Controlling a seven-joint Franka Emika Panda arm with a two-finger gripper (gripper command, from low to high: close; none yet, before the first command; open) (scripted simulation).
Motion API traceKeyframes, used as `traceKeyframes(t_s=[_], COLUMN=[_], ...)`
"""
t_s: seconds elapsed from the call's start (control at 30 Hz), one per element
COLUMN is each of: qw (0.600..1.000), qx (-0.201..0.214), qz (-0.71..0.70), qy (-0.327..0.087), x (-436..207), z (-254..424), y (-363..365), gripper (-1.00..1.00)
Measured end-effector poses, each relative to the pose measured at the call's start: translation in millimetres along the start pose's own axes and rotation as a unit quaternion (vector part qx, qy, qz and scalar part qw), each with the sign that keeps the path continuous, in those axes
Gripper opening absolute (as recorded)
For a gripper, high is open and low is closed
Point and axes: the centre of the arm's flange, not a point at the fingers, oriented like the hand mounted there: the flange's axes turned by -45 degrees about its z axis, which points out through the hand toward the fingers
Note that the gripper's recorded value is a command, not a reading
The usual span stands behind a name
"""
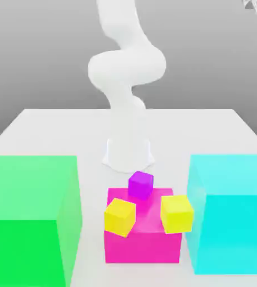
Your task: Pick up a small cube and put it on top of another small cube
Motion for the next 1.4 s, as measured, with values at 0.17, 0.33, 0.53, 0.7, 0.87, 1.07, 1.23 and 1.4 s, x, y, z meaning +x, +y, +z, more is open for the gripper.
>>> traceKeyframes(t_s=[0.17,0.33,0.53,0.7,0.87,1.07,1.23,1.4], qw=[0.986,0.944,0.849,0.739,0.731,0.731,0.731,0.725], qx=[0.054,0.108,0.174,0.238,0.243,0.244,0.244,0.192], qz=[-0.156,-0.311,-0.499,-0.629,-0.637,-0.637,-0.637,-0.661], qy=[-0.013,-0.018,-0.014,-0.027,-0.028,-0.028,-0.028,-0.01], x=[20,32,34,-10,-32,-34,-20,41], z=[66,124,182,228,274,278,245,186], y=[-51,-113,-205,-282,-303,-305,-292,-297], gripper=[0.0,0.0,0.0,0.0,-1.0,-1.0,-1.0,-1.0])
